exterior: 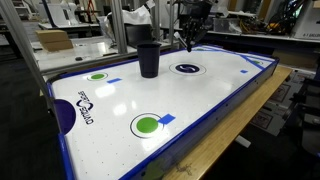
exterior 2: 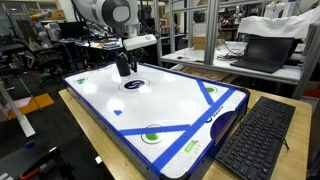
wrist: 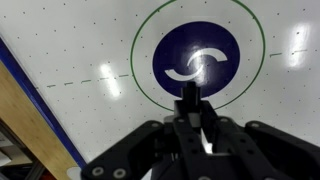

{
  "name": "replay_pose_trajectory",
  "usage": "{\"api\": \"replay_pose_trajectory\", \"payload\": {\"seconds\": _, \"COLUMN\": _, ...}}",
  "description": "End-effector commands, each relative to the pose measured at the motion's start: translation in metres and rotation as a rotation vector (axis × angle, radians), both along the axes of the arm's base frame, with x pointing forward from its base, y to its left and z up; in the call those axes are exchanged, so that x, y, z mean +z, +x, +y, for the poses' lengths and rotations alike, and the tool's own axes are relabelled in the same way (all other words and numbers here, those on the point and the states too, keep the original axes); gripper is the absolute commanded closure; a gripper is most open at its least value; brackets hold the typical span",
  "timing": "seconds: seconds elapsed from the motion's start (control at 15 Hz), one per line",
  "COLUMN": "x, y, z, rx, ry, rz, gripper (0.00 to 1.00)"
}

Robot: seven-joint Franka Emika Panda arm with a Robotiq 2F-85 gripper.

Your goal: Put the marker into the cup

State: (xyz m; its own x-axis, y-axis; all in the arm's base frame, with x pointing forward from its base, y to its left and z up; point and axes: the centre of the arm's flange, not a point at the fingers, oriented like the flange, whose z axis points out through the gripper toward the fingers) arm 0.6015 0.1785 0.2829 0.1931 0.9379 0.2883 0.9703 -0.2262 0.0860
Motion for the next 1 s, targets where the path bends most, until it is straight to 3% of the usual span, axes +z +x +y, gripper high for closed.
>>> {"api": "replay_pose_trajectory", "payload": {"seconds": 0.0, "x": -0.001, "y": -0.001, "z": 0.000, "rx": 0.000, "ry": -0.001, "rz": 0.000, "gripper": 0.81}}
{"api": "replay_pose_trajectory", "payload": {"seconds": 0.2, "x": -0.001, "y": -0.001, "z": -0.001, "rx": -0.001, "ry": -0.001, "rz": -0.001, "gripper": 0.81}}
{"api": "replay_pose_trajectory", "payload": {"seconds": 0.27, "x": -0.001, "y": -0.001, "z": -0.001, "rx": -0.001, "ry": -0.001, "rz": -0.001, "gripper": 0.95}}
{"api": "replay_pose_trajectory", "payload": {"seconds": 0.67, "x": 0.008, "y": 0.008, "z": 0.060, "rx": -0.003, "ry": 0.266, "rz": -0.158, "gripper": 0.95}}
{"api": "replay_pose_trajectory", "payload": {"seconds": 0.93, "x": 0.026, "y": 0.011, "z": 0.078, "rx": 0.004, "ry": 0.325, "rz": -0.218, "gripper": 0.95}}
